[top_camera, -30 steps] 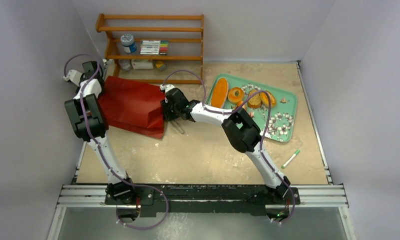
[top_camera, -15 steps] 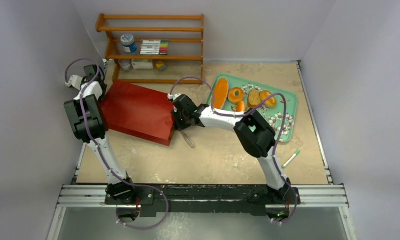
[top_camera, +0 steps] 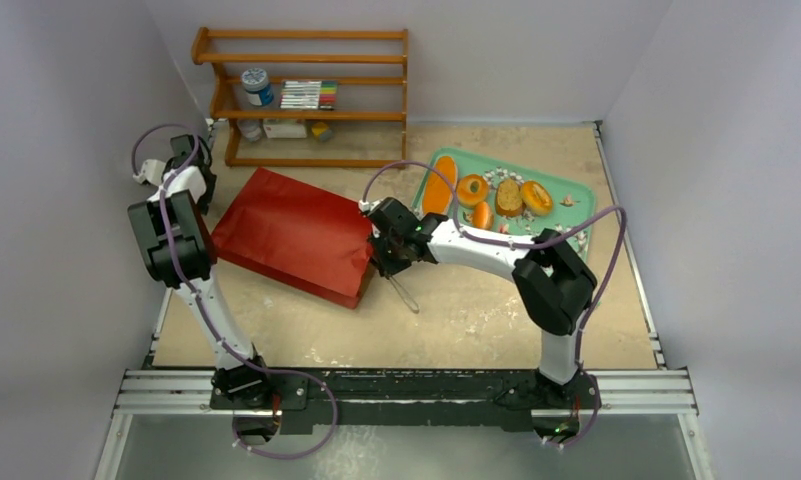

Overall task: Take the fake bread out of the paper bag
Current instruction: Take out the fake bread from the paper bag.

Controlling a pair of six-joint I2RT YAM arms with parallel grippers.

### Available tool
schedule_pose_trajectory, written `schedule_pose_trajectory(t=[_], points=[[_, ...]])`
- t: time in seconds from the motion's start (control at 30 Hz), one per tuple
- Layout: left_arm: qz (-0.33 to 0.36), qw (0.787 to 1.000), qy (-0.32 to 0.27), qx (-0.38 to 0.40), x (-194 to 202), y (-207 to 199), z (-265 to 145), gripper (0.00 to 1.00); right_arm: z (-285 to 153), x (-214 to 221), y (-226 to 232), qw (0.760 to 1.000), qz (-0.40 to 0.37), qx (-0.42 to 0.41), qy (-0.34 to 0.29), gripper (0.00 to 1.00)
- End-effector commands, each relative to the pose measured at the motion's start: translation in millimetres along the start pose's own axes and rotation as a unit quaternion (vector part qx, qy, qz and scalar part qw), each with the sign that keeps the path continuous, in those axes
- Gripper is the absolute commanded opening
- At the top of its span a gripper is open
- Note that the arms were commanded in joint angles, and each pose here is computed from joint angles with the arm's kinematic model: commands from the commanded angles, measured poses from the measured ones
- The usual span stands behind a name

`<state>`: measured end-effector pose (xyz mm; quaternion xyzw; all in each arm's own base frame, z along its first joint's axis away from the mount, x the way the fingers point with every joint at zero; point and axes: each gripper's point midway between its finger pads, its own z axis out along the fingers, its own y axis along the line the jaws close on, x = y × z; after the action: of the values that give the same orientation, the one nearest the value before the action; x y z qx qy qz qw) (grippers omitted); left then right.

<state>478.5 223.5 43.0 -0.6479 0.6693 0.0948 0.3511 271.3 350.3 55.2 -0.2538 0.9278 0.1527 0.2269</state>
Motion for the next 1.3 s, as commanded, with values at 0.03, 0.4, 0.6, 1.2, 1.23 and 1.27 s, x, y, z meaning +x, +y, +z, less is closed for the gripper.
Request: schedule_pose_trajectory(t=[0.03,0.4,0.6,1.2,1.23,1.27], points=[[-0.057,0.994,-0.069,0.070,-64.5,-35.0,-64.5,0.54,-24.7,1.4,2.6,1.000,-0.009,-0.005,0.001,0.06],[-0.155,0.969,-0.106,0.160,-96.0,-8.6,-201.8,0.53,-49.0,22.2,0.1,0.999,-0.033,-0.019,0.023,0.06],[-0.126,0.962,-0.104,0.220,-74.4,12.9,-296.3,0.52,-58.5,20.5,-2.9,0.998,-0.053,-0.016,0.018,0.06],[-0.028,0.970,-0.060,0.233,-60.9,71.4,-344.4,0.50,-88.5,24.1,-3.1,0.999,-0.043,-0.006,0.004,0.05],[-0.017,0.972,-0.056,0.227,-57.4,71.0,-340.6,0.50,-88.3,26.6,-4.4,0.999,-0.040,-0.004,0.007,0.05],[-0.005,0.973,-0.051,0.224,-53.7,69.9,-337.0,0.50,-89.1,27.6,-5.0,0.999,-0.038,-0.002,0.005,0.05]])
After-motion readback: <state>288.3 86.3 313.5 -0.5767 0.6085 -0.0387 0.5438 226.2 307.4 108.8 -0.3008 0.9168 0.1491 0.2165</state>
